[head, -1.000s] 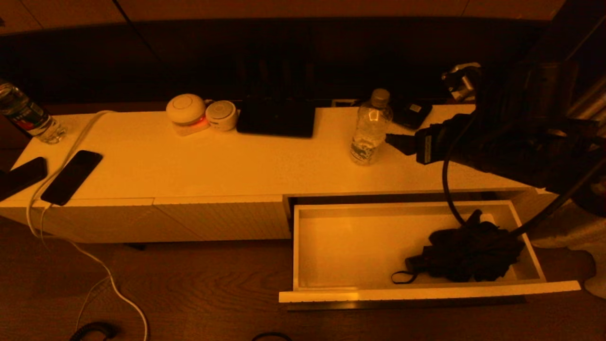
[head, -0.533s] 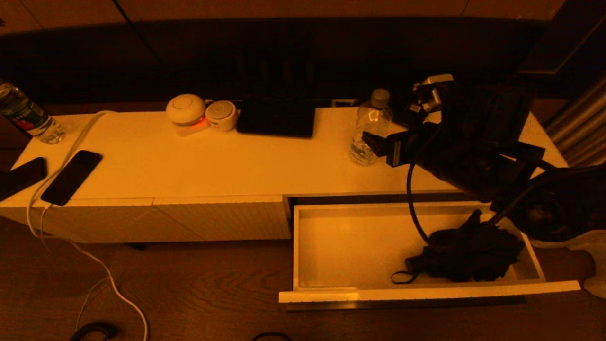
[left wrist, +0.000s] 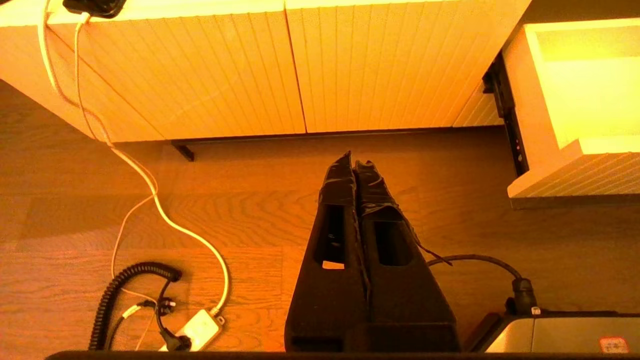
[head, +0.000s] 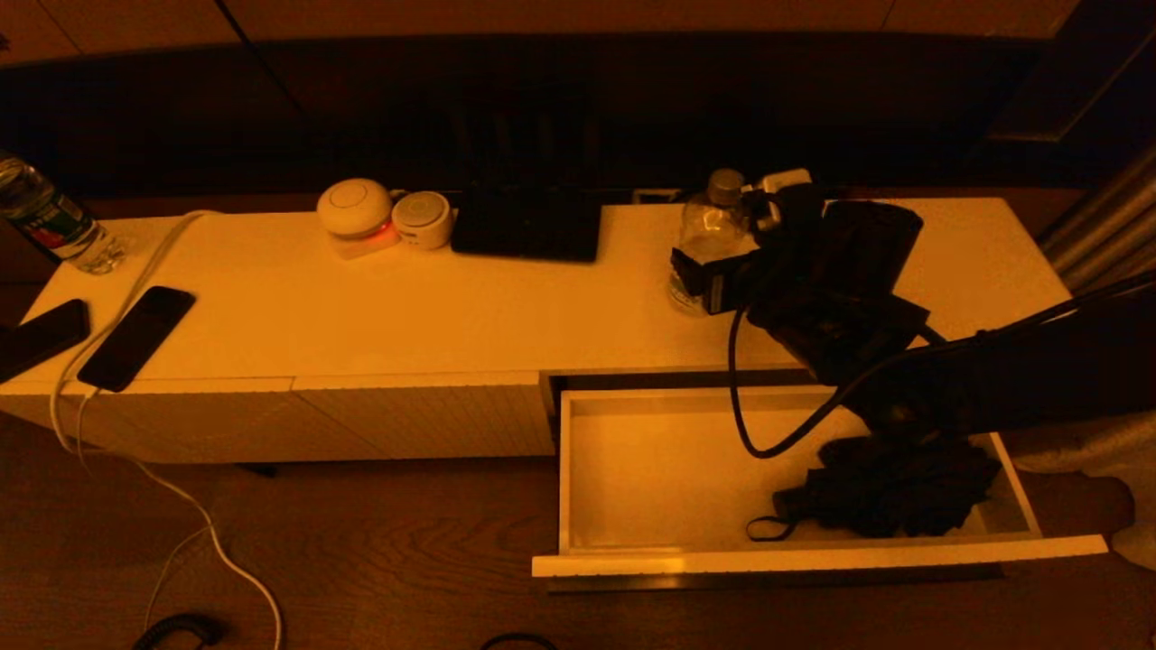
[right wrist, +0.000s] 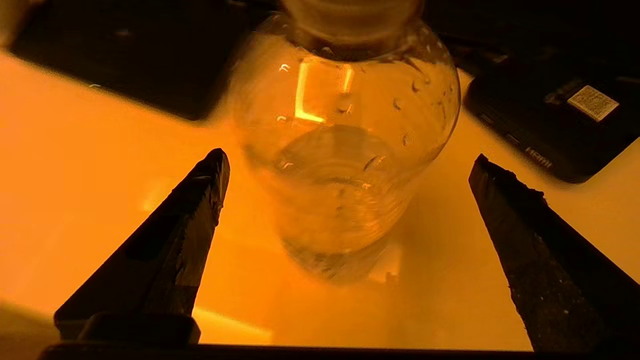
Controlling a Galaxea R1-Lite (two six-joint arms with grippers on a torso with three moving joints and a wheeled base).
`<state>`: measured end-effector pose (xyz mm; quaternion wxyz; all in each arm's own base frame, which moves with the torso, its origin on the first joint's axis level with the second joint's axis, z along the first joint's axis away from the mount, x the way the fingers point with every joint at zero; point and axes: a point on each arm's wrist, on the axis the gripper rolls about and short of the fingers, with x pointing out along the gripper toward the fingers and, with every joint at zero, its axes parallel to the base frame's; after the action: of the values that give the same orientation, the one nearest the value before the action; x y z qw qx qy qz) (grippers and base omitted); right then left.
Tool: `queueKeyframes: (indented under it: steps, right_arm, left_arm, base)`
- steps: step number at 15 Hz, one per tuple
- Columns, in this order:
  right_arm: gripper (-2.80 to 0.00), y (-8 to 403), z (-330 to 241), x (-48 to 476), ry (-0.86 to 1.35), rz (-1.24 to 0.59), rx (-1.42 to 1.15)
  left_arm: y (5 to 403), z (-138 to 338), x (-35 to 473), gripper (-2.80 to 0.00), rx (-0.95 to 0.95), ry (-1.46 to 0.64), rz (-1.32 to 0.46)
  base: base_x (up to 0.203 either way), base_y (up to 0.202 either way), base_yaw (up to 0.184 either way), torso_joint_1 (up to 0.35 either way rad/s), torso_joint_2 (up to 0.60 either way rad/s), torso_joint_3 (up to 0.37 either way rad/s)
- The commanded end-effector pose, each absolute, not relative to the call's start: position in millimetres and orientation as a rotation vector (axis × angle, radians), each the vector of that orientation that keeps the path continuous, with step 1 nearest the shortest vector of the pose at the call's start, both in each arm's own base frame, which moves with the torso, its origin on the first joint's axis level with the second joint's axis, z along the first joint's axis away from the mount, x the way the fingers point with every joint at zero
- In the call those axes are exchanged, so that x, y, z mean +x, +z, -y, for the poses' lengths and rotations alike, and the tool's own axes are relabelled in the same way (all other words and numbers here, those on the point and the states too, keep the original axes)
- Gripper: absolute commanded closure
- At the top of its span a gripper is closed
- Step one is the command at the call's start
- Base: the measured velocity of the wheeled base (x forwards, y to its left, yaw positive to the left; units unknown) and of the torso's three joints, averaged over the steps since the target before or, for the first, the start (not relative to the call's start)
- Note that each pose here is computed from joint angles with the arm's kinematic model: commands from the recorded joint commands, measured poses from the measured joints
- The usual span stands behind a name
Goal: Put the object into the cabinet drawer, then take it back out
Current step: Put the mineral water in the drawer
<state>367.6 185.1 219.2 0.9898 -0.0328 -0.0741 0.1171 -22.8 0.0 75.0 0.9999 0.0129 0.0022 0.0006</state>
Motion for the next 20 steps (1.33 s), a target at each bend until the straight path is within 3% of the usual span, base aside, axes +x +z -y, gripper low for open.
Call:
queueKeyframes:
  steps: [1, 9, 18, 19, 20]
  right_arm:
    - [-2.80, 200, -192, 383, 0.227, 0.130, -0.079]
    - [-2.80, 206, -206, 415, 0.166, 0.248, -0.072]
    - [-2.80, 199, -199, 432, 0.089, 0.250, -0.080]
    - [0.00, 200, -199, 432, 0.085, 0.251, -0.084]
    - [0.00, 201, -199, 431, 0.084, 0.251, -0.092]
  left_arm:
    - [75, 0, -23, 0.00, 0.026, 0.001, -0.005]
    - [75, 0, -23, 0.00, 0.026, 0.001, -0.005]
    - [75, 0, -23, 0.00, 0.026, 0.001, -0.005]
    - [75, 0, -23, 0.00, 0.026, 0.001, -0.005]
    - [75, 0, -23, 0.00, 0.026, 0.001, -0.005]
  base:
    - [0.000, 0.000, 0.000, 0.000, 0.00, 0.000]
    - [0.000, 0.000, 0.000, 0.000, 0.00, 0.000]
    - [0.000, 0.000, 0.000, 0.000, 0.00, 0.000]
    - [0.000, 0.000, 0.000, 0.000, 0.00, 0.000]
    - [0.000, 0.000, 0.000, 0.000, 0.00, 0.000]
